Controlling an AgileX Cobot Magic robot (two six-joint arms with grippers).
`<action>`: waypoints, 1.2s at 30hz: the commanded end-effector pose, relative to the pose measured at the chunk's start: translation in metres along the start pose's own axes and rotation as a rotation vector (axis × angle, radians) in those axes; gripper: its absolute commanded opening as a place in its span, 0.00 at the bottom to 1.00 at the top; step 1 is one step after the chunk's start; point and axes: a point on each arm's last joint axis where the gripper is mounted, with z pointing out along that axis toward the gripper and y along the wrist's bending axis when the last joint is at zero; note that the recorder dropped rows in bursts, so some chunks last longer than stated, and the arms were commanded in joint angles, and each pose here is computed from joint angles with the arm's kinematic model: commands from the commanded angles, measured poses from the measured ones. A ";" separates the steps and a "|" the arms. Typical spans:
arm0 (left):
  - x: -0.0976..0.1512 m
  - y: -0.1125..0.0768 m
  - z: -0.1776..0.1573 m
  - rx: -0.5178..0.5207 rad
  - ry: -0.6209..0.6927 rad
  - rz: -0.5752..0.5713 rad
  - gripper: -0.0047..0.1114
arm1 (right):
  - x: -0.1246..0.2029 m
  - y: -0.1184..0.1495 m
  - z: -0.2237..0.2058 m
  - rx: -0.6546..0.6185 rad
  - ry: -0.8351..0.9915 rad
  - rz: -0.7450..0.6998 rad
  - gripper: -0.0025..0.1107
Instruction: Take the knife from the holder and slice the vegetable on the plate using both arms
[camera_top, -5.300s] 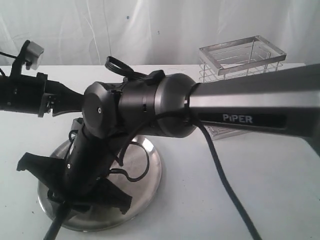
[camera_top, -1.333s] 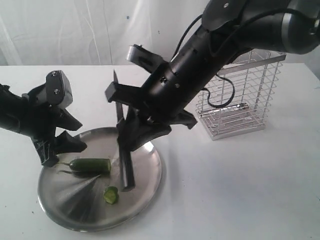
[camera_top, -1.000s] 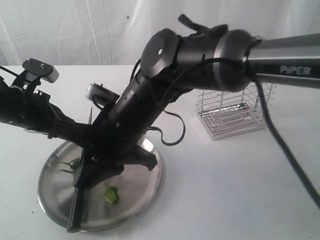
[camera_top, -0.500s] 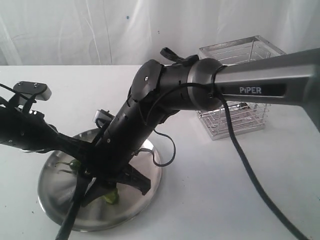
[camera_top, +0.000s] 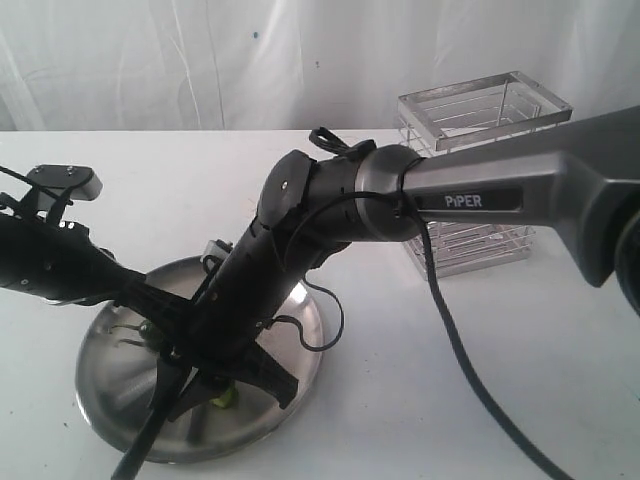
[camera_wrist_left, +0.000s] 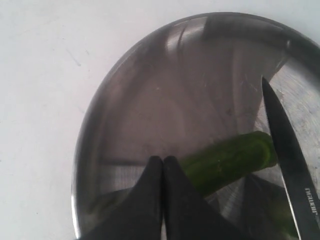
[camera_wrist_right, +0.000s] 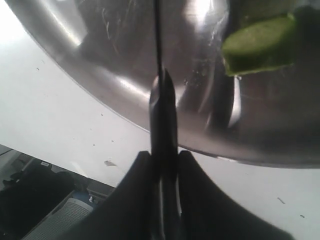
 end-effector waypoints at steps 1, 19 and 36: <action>0.002 0.000 0.000 0.007 0.003 -0.024 0.04 | 0.003 0.000 0.000 0.007 0.013 -0.016 0.02; 0.002 0.000 0.000 0.005 0.002 -0.022 0.04 | 0.002 0.000 0.000 0.006 0.001 -0.085 0.02; 0.002 0.000 0.001 0.006 0.004 -0.023 0.04 | 0.001 0.000 0.000 0.007 -0.005 -0.102 0.02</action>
